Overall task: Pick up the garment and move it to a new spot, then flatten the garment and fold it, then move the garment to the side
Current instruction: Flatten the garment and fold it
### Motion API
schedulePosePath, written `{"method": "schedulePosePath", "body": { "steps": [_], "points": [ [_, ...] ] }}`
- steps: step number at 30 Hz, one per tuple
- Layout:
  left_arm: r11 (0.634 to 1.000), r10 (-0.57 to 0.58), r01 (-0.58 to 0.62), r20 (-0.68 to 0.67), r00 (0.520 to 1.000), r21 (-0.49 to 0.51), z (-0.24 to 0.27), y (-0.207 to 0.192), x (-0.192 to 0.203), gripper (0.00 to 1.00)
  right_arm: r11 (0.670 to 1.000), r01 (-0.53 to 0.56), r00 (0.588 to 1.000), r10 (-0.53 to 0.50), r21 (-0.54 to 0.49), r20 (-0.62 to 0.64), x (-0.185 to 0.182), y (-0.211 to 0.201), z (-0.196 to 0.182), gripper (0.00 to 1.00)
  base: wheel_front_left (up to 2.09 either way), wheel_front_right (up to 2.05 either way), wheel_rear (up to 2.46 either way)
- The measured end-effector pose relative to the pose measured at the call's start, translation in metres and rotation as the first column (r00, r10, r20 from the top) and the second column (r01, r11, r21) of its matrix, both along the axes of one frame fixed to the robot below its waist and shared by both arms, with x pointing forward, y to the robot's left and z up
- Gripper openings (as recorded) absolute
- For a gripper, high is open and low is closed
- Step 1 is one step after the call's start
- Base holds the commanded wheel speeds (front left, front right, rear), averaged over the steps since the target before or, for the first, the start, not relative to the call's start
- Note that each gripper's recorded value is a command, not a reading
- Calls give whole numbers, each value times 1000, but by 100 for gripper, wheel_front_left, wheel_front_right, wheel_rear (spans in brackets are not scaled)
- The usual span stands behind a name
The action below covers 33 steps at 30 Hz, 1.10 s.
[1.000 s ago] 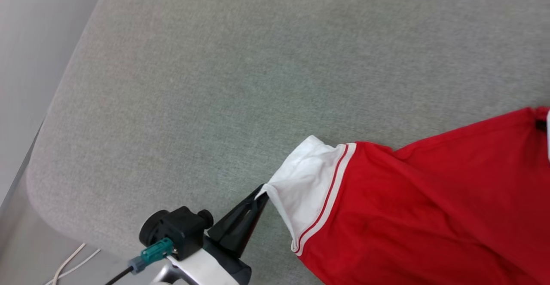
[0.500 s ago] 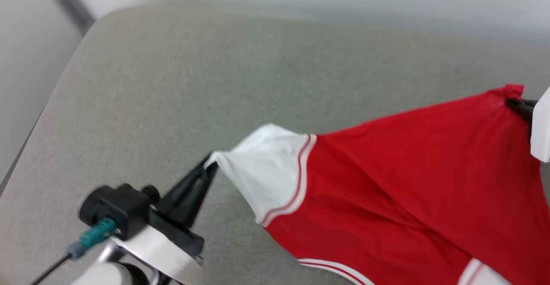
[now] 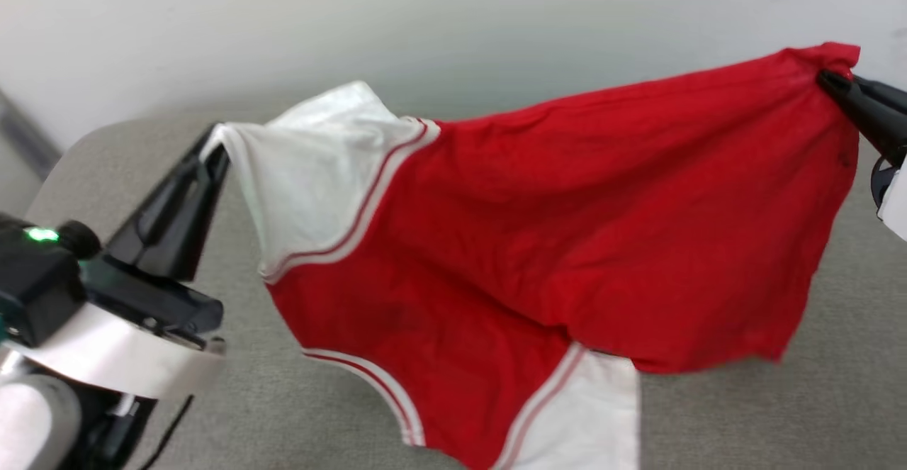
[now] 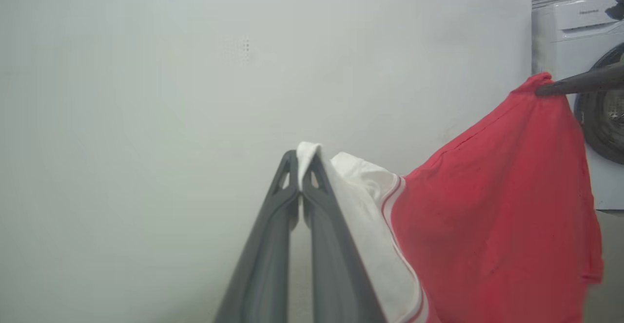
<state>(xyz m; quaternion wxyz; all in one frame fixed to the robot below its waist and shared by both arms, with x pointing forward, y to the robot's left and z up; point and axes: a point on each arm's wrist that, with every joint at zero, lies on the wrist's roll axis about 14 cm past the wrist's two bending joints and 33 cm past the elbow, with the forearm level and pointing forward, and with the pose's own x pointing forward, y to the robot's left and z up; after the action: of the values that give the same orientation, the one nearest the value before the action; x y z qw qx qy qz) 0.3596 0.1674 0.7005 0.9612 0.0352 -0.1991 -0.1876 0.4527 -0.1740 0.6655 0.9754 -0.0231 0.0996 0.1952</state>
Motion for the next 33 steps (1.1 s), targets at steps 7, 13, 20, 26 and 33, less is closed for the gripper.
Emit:
{"method": "schedulePosePath", "body": {
  "steps": [7, 13, 20, 26, 33],
  "points": [
    [999, -29, 33, 147, 989, -24, 52, -7, 4, 0, 999, 30, 988, -33, 19, 152, -27, -11, 40, 0, 0, 0, 0],
    [997, -50, 64, 264, 963, -48, 93, -12, 7, 0, 997, 61, 962, -69, 38, 263, -35, -20, 68, 0, 0, 0, 0],
    [997, -33, 55, 403, 914, -44, 140, -7, 20, 0, 994, 96, 912, -108, 51, 396, -24, -29, 101, 0, 0, 0, 0],
    [996, -48, 78, 437, 898, -51, 160, -6, 51, 0, 992, 123, 883, -128, 40, 451, 2, -34, 111, 0, 0, 0, 0],
    [995, -35, 71, 408, 912, -73, 159, 3, 120, 0, 985, 170, 833, -121, -41, 540, 52, -39, 118, 0, 0, 0, 0]
  ]
}}
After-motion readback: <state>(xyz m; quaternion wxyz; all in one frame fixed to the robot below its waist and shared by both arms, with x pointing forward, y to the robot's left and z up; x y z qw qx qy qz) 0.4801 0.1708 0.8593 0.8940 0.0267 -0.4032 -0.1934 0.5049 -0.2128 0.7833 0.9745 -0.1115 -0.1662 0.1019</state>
